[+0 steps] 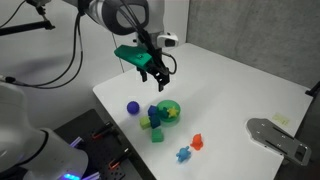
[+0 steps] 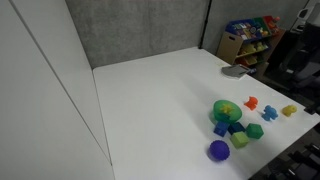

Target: Put the yellow spiky toy in the green bowl

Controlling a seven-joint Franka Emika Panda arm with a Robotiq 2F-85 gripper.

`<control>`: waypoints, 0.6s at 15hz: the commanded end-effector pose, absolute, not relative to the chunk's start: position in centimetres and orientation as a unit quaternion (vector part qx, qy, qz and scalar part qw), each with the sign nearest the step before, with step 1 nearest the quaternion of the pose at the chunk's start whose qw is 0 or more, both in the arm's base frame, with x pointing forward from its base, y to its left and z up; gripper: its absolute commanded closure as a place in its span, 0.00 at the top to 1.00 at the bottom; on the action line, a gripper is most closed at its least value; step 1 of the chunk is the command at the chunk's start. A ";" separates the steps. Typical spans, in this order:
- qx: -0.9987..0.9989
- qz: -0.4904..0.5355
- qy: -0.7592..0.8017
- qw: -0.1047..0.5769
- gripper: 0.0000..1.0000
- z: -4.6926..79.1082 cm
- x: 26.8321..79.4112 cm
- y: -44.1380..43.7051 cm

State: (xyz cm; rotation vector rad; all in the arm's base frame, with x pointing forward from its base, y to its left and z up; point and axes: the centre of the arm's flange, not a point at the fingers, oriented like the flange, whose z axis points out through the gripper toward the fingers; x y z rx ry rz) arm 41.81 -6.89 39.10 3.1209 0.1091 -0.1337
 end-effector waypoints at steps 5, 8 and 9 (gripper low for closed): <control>0.999 -0.024 -0.025 0.006 1.00 47.2 36.5 -8.7; 1.000 -0.021 -0.014 0.002 1.00 46.8 36.9 -8.6; 1.000 -0.018 -0.015 0.002 1.00 47.0 36.7 -8.6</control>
